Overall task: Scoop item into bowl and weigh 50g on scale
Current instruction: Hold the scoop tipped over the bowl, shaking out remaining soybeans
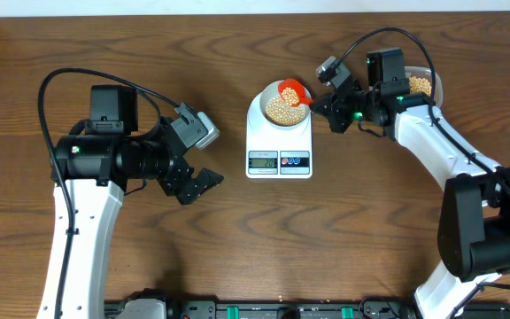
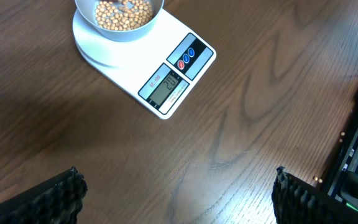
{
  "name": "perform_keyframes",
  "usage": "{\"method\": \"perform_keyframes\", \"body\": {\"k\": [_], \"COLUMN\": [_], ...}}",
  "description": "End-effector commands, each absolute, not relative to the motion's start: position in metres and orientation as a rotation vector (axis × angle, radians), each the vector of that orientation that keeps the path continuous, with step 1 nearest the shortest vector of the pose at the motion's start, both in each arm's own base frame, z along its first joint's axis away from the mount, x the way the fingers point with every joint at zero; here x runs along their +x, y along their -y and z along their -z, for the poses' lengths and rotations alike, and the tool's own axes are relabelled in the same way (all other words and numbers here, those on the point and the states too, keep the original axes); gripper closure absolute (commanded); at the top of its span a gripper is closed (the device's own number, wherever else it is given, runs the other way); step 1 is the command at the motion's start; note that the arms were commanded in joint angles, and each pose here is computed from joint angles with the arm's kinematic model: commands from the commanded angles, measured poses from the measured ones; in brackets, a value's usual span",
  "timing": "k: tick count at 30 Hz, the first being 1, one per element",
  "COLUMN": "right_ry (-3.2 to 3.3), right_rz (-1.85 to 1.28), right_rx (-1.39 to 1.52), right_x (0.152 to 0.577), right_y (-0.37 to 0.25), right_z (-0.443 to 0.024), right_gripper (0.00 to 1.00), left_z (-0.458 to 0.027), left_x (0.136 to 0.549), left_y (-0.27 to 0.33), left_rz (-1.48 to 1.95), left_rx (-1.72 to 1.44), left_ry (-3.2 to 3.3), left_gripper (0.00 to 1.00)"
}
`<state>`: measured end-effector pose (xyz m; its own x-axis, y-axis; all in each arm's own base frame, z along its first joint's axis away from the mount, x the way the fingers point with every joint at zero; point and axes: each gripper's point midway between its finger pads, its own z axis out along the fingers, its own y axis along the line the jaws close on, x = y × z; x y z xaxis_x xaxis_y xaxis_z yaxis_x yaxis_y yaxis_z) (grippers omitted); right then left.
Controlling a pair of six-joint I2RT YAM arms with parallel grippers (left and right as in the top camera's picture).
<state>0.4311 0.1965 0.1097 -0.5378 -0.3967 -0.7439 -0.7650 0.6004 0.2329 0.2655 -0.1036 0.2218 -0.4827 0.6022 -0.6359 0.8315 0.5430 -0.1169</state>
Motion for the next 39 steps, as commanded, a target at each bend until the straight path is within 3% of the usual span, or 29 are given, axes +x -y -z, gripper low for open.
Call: {"method": "perform_keyframes", "body": {"k": [1,12,39], "right_ry": [-2.133,-2.073,-2.05], "right_rz": [-0.694,-0.499,-0.497], "right_rx": [-0.944,-1.023,-1.052], "right_x": [0.431,0.435,0.429], "right_y": [-0.201,-0.203,-0.209], "right_z": [-0.123,-0.138,-0.146], "right_gripper": [0.99,0.99,0.99], "left_z": [-0.228,-0.228,-0.228], "left_x": [0.267,0.267,0.267], "left_y": [0.104,0.104,0.104], "left_rz": [0.57,0.57,0.57], "left_rx": [1.148,1.148,1.148], "left_ry": [-2.23,-2.23,-2.23], "left_gripper": [0.02,0.02,0.02]}}
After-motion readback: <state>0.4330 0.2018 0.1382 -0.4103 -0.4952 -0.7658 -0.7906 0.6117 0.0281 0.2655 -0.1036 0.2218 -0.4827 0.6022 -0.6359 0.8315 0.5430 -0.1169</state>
